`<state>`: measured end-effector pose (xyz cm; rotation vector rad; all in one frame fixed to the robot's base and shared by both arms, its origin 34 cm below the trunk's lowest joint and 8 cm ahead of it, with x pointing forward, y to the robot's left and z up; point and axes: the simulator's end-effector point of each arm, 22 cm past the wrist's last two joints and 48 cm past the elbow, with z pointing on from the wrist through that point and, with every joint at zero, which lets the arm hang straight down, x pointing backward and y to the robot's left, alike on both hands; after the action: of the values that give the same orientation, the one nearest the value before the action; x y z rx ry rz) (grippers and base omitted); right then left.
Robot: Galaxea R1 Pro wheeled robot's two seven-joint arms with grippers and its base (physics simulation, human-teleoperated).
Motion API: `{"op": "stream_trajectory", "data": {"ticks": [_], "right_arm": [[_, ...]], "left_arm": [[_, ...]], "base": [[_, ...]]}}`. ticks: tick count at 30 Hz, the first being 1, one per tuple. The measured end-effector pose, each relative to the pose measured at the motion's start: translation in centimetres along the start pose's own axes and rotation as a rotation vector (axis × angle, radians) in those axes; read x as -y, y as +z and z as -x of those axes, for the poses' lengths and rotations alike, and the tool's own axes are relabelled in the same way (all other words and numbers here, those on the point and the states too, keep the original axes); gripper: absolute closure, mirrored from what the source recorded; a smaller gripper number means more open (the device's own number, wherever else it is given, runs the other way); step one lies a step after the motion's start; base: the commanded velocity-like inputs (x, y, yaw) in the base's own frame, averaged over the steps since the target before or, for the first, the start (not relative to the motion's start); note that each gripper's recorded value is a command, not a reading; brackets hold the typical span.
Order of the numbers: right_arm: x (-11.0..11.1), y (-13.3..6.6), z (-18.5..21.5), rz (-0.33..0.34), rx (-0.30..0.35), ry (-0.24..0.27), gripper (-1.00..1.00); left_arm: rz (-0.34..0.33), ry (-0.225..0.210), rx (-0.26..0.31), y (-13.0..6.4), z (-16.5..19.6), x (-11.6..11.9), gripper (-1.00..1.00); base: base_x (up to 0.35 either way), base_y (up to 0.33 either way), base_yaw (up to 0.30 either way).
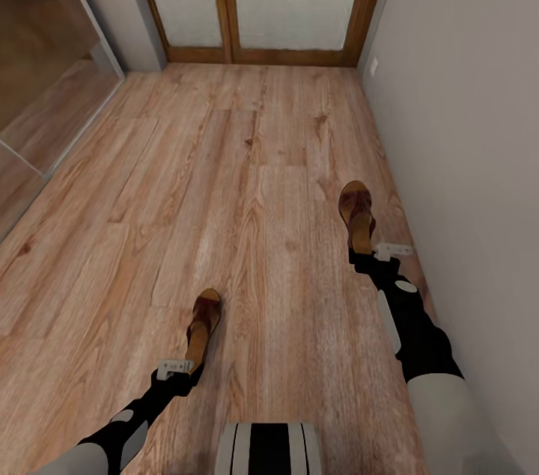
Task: Pick up the two gym shoes and the two sandals from the corridor floor and place them onto the hallstand (shoe rack) in the corridor, making sure they are on the rack and not on the floor. Arrange them so the two gym shoes are next to each other and the two sandals are next to each other.
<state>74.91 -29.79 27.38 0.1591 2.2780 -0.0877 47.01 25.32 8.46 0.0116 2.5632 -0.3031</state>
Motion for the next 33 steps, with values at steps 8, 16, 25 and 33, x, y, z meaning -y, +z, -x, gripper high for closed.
{"op": "stream_trajectory", "data": {"ticks": [8,16,25,33], "right_arm": [[0.1,0.8,-1.9,-0.003,-0.028,-0.003,1.00],[0.2,1.4,-3.6,-0.005,-0.053,-0.006,1.00],[0.2,1.9,-4.9,-0.006,-0.073,-0.008,1.00],[0.3,2.1,-5.6,-0.007,-0.083,-0.009,1.00]], "left_arm": [[0.001,-0.005,-0.026,0.3,-1.5,-0.2,-1.00],[0.003,-0.011,-0.050,0.5,-2.9,-0.3,-1.00],[0.004,-0.015,-0.070,0.7,-4.1,-0.4,-1.00],[0.005,-0.017,-0.080,0.8,-4.7,-0.4,-1.00]], "base": [[0.000,0.000,-0.074],[0.000,0.000,-0.058],[0.000,0.000,-0.002],[0.000,0.000,0.000]]}}
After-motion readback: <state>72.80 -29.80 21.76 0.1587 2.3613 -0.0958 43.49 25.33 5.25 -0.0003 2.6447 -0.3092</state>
